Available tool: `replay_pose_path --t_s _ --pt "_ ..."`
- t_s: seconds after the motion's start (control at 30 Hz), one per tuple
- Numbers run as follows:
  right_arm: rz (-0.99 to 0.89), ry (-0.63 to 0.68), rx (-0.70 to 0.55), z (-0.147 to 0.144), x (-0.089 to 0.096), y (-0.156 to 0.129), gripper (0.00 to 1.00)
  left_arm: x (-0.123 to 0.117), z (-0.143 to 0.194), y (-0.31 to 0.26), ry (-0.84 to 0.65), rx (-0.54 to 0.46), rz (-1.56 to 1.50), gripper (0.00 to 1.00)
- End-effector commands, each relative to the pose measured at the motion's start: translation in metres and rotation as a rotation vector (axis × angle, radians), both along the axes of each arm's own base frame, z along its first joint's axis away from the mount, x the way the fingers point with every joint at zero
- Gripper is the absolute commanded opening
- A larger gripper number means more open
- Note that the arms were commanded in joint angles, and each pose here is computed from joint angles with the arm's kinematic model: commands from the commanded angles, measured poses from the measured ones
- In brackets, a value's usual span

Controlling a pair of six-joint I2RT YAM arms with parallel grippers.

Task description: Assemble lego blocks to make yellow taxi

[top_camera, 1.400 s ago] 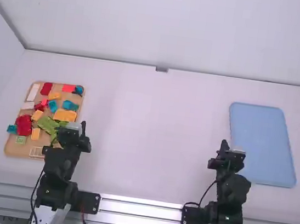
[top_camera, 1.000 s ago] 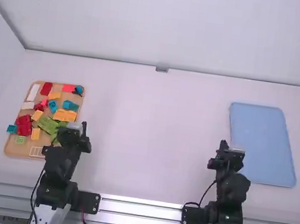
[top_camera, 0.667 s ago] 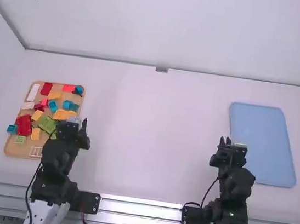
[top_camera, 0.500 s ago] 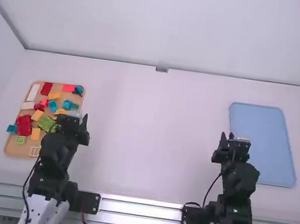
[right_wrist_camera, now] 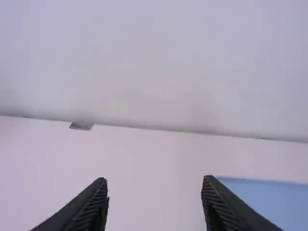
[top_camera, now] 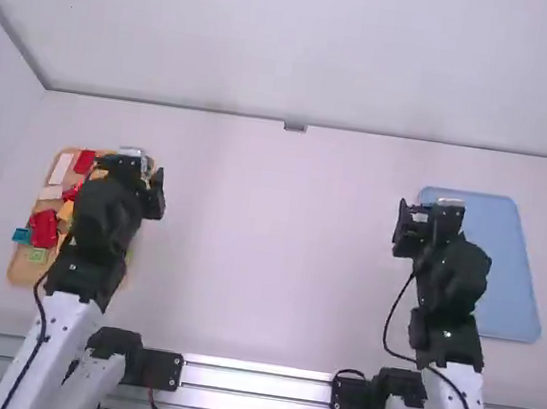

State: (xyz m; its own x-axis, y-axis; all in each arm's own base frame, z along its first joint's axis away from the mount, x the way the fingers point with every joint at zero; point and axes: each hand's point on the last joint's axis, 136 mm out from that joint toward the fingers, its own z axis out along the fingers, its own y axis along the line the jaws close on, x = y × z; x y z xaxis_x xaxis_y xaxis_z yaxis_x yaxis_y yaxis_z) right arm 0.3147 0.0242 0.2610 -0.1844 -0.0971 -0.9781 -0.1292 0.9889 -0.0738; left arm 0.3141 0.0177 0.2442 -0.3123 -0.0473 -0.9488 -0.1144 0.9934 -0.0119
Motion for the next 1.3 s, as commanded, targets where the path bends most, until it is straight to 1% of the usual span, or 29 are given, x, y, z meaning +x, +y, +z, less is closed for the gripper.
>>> replay_pose_path --t_s 0.0,0.07,0.1,0.2,0.27,0.3,0.37,0.4,0.47,0.53,0.57,0.63,0.67,0.77,0.8,0.83,0.87,0.9,1.0,1.07,1.13,1.2,1.27 --pt "0.032 -0.036 -0.014 0.025 0.011 0.008 0.57 0.01 0.018 0.014 -0.015 -0.044 0.108 0.57" --pt "0.049 -0.033 -0.019 0.03 0.02 0.013 0.61 0.018 0.022 0.024 0.002 -0.051 0.172 0.61" --pt "0.062 -0.031 -0.024 0.034 0.027 0.017 0.64 0.025 0.025 0.031 0.021 -0.054 0.209 0.64" --pt "0.09 -0.033 -0.059 0.042 0.041 0.024 0.69 0.042 0.028 0.035 0.079 -0.064 0.225 0.69" --pt "0.112 -0.035 -0.093 0.046 0.052 0.03 0.73 0.056 0.029 0.04 0.133 -0.075 0.235 0.73" --pt "0.116 -0.036 -0.098 0.047 0.054 0.03 0.74 0.06 0.029 0.043 0.147 -0.075 0.245 0.74" --pt "0.125 -0.037 -0.106 0.051 0.066 0.033 0.77 0.077 0.028 0.056 0.208 -0.095 0.303 0.77" --pt "0.132 -0.036 -0.113 0.054 0.074 0.036 0.8 0.086 0.025 0.065 0.251 -0.117 0.342 0.8" --pt "0.139 -0.035 -0.117 0.055 0.079 0.038 0.82 0.094 0.021 0.071 0.294 -0.137 0.367 0.82" --pt "0.151 -0.031 -0.126 0.057 0.092 0.042 0.86 0.11 0.003 0.079 0.415 -0.206 0.39 0.86" --pt "0.152 -0.031 -0.127 0.057 0.093 0.043 0.86 0.112 0.002 0.079 0.424 -0.211 0.392 0.86" --pt "0.162 -0.03 -0.134 0.058 0.102 0.046 0.89 0.117 -0.018 0.087 0.532 -0.273 0.415 0.89" --pt "0.167 -0.029 -0.138 0.058 0.107 0.048 0.9 0.117 -0.03 0.094 0.583 -0.298 0.452 0.91" --pt "0.171 -0.028 -0.144 0.059 0.115 0.05 0.93 0.12 -0.047 0.104 0.621 -0.354 0.532 0.93" --pt "0.175 -0.027 -0.147 0.059 0.119 0.051 0.94 0.12 -0.055 0.108 0.633 -0.406 0.589 0.94" --pt "0.176 -0.027 -0.147 0.059 0.12 0.051 0.95 0.119 -0.056 0.109 0.634 -0.421 0.604 0.95" --pt "0.179 -0.027 -0.15 0.059 0.123 0.053 0.95 0.114 -0.065 0.109 0.65 -0.491 0.676 0.96" --pt "0.182 -0.026 -0.151 0.059 0.126 0.054 0.96 0.108 -0.071 0.11 0.672 -0.53 0.743 0.97" --pt "0.187 -0.026 -0.155 0.059 0.13 0.055 0.98 0.099 -0.08 0.11 0.706 -0.593 0.838 0.98" --pt "0.189 -0.026 -0.156 0.059 0.132 0.057 0.98 0.096 -0.084 0.109 0.73 -0.589 0.844 0.98" --pt "0.191 -0.027 -0.157 0.059 0.133 0.057 0.99 0.094 -0.09 0.109 0.765 -0.555 0.818 0.99" --pt "0.188 -0.027 -0.157 0.059 0.133 0.056 0.98 0.093 -0.094 0.108 0.773 -0.557 0.812 0.99" --pt "0.185 -0.027 -0.156 0.059 0.134 0.054 0.99 0.086 -0.104 0.108 0.786 -0.578 0.863 0.99"
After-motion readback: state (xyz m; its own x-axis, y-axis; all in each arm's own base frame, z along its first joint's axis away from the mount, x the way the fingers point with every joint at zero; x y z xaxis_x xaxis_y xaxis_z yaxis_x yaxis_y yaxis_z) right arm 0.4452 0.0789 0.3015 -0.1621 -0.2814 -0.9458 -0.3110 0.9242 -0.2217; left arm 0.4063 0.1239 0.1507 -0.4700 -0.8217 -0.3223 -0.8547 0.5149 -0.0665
